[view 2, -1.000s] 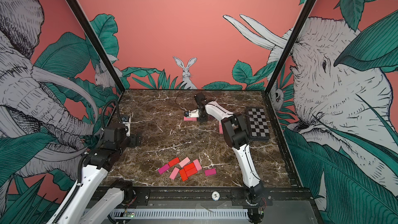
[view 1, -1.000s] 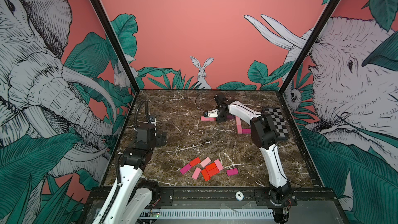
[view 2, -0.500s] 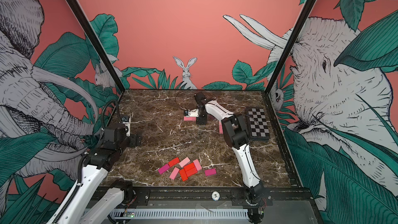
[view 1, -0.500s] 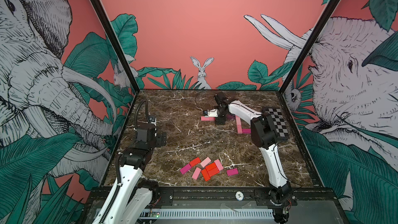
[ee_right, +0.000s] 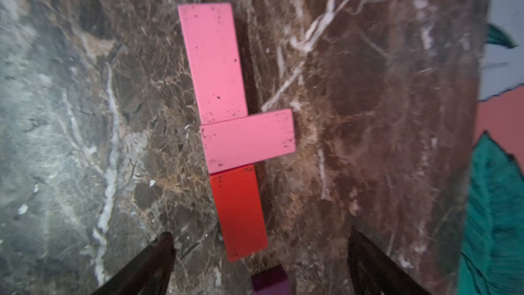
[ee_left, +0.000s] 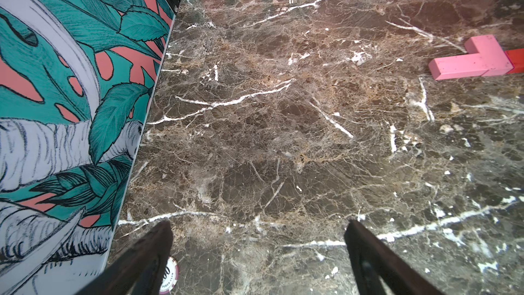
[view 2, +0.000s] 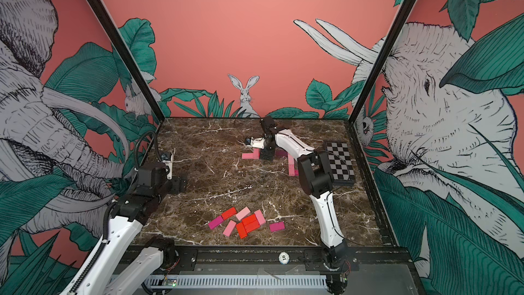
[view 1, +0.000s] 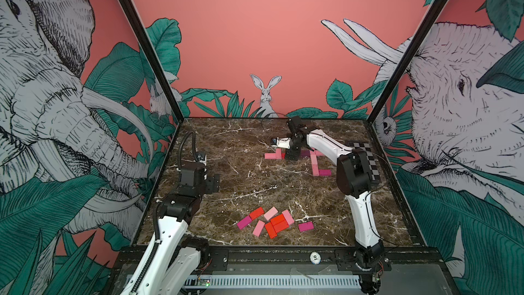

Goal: Assemble the letter t with building blocks
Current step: Assemble the building block at the center of the board, then pick up the building block from the center of the board.

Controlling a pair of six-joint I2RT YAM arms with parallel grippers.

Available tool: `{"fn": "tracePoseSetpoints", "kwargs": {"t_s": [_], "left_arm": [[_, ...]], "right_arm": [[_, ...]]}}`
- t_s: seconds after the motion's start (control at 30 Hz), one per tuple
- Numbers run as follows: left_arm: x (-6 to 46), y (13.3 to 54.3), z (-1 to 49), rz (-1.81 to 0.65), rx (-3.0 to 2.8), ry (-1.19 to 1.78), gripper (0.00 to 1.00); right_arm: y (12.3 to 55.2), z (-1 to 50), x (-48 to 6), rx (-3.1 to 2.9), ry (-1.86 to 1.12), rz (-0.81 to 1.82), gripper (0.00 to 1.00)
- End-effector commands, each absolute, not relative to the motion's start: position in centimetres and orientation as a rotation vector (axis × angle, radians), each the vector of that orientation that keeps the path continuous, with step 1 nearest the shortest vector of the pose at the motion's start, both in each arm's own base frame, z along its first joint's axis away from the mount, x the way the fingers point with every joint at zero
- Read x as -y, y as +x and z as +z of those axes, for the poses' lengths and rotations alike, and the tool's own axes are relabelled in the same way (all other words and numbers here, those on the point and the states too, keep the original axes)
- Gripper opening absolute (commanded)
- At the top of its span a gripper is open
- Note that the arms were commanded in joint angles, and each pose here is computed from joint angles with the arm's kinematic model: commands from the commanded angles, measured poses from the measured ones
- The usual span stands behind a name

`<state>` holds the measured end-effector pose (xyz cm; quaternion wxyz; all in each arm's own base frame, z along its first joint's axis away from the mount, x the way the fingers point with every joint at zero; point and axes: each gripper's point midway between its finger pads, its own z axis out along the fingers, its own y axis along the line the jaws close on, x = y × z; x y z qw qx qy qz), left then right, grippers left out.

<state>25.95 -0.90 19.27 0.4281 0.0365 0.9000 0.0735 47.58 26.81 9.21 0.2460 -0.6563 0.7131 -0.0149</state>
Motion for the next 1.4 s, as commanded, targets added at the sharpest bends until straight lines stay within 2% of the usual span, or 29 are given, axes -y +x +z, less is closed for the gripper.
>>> {"fn": "tracePoseSetpoints", "kwargs": {"t_s": [0.0,0.17,0.27,0.4,0.47,0.67,0.8,1.03,1.37], "left_arm": [[1.1,26.3,19.2,0.17,-2.243,0.095,0.97],[1.1,26.3,19.2,0.176,-2.253,0.096,0.97],[1.1,26.3,19.2,0.171,-2.252,0.095,0.97],[1.1,26.3,19.2,0.172,-2.25,0.095,0.97],[1.0,26.2,19.3,0.177,-2.245,0.092,0.98],[1.1,26.1,19.3,0.167,-2.236,0.089,0.97],[1.1,26.2,19.2,0.166,-2.237,0.093,0.98],[1.4,26.4,18.8,0.155,-2.261,0.107,0.97],[1.3,26.2,19.3,0.153,-2.231,0.094,0.97]], "right_arm": [[48.7,16.0,-27.0,-1.885,-1.574,-0.063,0.98],[50.3,21.6,-24.2,-2.086,-1.132,-0.143,0.99],[47.9,22.3,-23.0,-2.235,-1.048,-0.096,0.95],[42.6,21.7,-22.0,-2.299,-1.035,-0.033,0.92],[38.9,21.3,-22.1,-2.257,-1.126,0.001,0.92],[26.2,16.7,-21.7,-1.949,-1.715,0.023,0.91],[21.6,15.3,-20.8,-1.955,-1.811,0.084,0.88],[17.5,11.6,-20.3,-2.062,-2.004,0.092,0.8],[14.3,6.6,-21.3,-2.144,-2.215,0.136,0.58]]}}
